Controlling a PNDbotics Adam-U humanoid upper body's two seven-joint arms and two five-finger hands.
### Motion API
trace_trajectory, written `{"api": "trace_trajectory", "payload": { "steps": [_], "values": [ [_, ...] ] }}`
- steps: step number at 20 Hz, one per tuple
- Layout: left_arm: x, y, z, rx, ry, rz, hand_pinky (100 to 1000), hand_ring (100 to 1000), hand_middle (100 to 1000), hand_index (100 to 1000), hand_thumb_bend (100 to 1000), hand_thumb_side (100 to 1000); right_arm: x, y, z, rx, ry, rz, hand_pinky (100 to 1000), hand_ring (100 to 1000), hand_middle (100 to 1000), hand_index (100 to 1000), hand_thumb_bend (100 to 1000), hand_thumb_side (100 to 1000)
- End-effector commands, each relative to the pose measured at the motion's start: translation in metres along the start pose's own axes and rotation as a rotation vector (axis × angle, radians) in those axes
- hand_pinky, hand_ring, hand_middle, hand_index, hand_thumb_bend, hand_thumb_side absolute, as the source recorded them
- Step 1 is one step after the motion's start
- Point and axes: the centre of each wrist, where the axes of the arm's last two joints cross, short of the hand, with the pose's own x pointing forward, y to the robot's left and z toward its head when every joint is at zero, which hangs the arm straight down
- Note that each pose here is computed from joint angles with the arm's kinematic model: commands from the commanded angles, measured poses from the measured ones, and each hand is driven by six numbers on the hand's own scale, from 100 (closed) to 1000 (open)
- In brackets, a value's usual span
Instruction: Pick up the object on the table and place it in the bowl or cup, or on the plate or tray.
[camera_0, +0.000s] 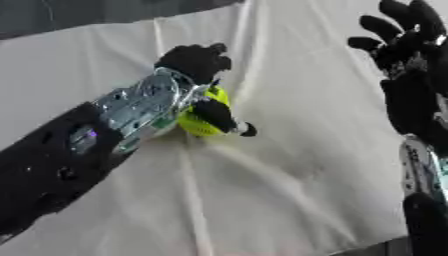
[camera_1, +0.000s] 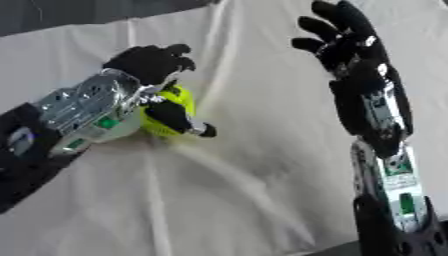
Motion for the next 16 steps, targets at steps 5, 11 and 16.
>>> {"api": "trace_trajectory", "payload": {
  "steps": [5, 11, 16],
  "values": [
    [-0.005, -0.017, -0.019, -0.317, 0.163, 0.191, 600, 823, 1000, 939, 699, 771, 0.003, -0.001, -0.004, 0.012, -0.024, 0.012, 851, 918, 938, 1000, 100, 851],
    [-0.004, -0.035, -0.03, -0.426, 0.189, 0.247, 619, 850, 1000, 950, 658, 762, 0.003, 0.0, -0.004, 0.013, -0.023, 0.01, 851, 918, 938, 1000, 100, 852],
    [-0.003, -0.042, -0.033, -0.471, 0.198, 0.278, 613, 850, 1000, 961, 618, 724, 0.003, 0.0, -0.004, 0.014, -0.022, 0.009, 852, 918, 938, 1000, 100, 852]
  ]
}}
